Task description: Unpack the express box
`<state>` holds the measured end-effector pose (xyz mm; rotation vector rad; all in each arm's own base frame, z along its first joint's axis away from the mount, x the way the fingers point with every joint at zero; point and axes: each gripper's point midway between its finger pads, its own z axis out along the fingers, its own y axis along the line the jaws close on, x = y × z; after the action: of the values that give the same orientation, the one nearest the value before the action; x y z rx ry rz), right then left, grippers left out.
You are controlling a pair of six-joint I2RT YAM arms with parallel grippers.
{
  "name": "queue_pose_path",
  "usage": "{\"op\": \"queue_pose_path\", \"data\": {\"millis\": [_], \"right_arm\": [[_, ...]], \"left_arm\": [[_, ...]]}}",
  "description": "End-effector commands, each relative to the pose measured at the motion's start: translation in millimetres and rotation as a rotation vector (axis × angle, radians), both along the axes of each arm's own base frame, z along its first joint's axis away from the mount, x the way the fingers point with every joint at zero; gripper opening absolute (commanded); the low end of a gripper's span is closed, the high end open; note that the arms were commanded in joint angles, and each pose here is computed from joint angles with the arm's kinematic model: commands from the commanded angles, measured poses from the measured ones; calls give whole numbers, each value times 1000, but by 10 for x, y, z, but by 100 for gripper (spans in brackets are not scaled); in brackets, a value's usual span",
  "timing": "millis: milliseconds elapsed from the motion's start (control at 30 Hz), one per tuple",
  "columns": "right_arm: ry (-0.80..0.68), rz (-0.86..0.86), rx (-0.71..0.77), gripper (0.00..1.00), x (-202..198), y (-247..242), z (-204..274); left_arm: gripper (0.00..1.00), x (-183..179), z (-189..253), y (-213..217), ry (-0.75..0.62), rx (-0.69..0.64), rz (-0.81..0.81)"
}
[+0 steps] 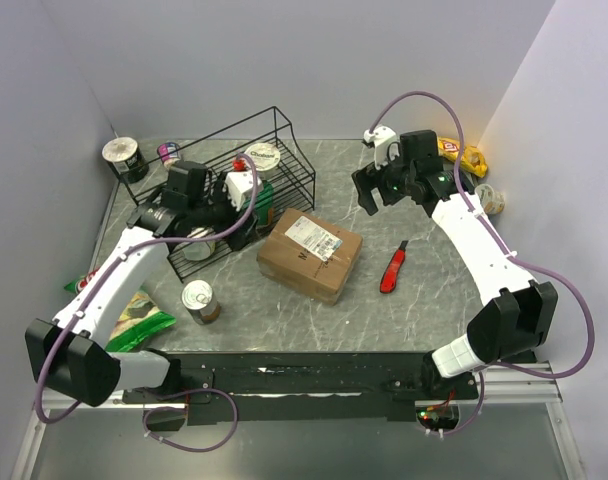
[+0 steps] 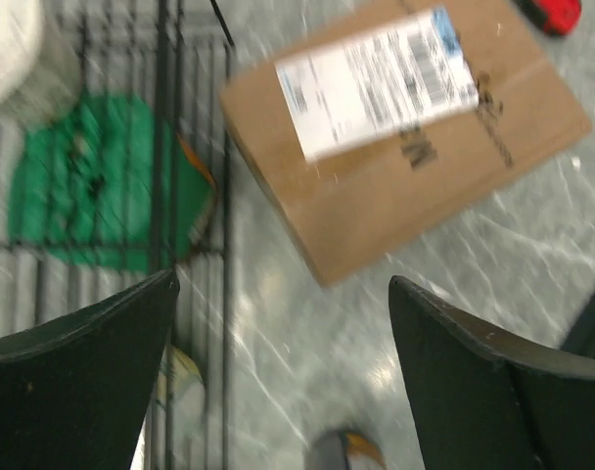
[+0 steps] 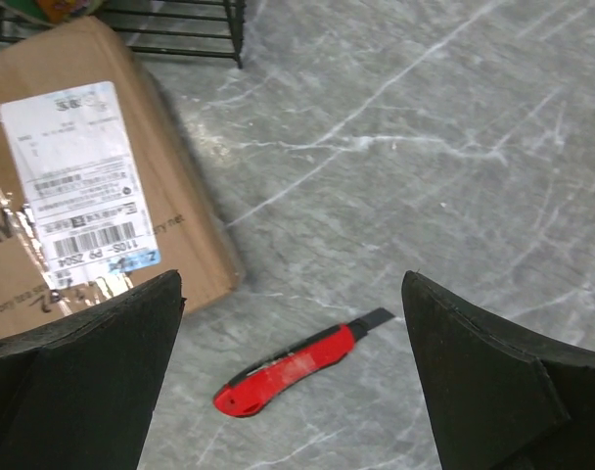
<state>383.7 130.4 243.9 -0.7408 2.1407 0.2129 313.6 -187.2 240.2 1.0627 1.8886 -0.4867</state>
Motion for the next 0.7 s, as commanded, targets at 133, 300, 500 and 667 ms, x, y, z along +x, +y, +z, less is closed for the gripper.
{"op": "queue_pose_path", "data": {"millis": [133,300,500,667], "right_arm": [[17,42,63,97,22,162,50],[23,40,68,96,24,174,23],[33,40,65,96,15,171,-24],[42,36,45,96,22,144,-99]], "left_arm": [[75,-120,-411,455,217,50,57],[61,62,-603,706,263,96,99],[60,451,-783,1014,218,183,204],[67,1040,-666,1335,6,237,346]]}}
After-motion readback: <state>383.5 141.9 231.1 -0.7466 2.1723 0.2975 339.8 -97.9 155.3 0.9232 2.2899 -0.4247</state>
